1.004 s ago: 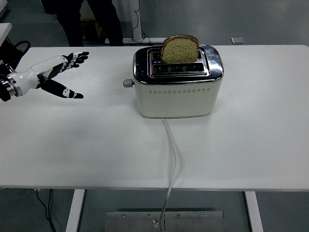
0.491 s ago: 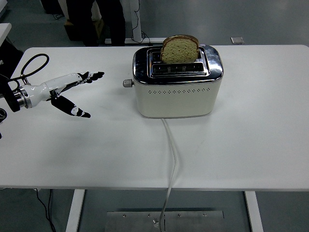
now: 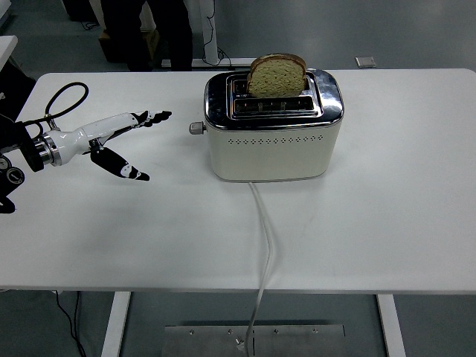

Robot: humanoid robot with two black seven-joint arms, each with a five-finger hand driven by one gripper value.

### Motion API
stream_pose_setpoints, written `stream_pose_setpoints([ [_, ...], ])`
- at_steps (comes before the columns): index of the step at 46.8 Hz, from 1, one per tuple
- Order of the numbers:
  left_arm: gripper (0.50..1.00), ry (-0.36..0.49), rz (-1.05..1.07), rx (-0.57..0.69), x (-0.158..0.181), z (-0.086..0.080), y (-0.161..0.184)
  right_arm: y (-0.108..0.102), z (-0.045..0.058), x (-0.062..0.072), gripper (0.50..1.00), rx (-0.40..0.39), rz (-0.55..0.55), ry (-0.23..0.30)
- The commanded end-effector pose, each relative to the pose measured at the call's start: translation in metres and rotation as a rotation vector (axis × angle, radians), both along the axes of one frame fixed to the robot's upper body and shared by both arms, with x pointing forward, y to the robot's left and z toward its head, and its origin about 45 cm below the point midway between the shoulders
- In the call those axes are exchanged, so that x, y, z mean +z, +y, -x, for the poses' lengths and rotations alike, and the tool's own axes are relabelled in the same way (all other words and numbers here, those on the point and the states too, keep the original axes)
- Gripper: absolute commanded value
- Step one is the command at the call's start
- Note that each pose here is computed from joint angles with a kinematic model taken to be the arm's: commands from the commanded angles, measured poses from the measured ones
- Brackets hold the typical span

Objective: Press down toaster

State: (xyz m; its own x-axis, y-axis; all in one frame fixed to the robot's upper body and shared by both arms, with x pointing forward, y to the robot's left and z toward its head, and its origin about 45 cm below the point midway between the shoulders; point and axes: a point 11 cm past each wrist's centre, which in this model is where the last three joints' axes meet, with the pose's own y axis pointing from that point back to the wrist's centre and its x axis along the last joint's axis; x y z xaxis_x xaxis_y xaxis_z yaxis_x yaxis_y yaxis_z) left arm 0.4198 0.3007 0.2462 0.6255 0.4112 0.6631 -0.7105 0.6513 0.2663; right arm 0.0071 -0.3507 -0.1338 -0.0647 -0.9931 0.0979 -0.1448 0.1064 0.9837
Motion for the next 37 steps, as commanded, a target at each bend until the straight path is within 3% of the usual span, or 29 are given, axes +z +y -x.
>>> stream_pose_setpoints([
  [1,1.000,0.003,0.009,-0.008,-0.002,0.000,-0.006,0.000,0.000,0.000,1.000,-0.001,0.001,0.000],
  [37,1.000,0.011,0.029,-0.019,-0.017,0.000,-0.027,0.000,0.000,0.000,1.000,0.001,-0.001,0.000],
])
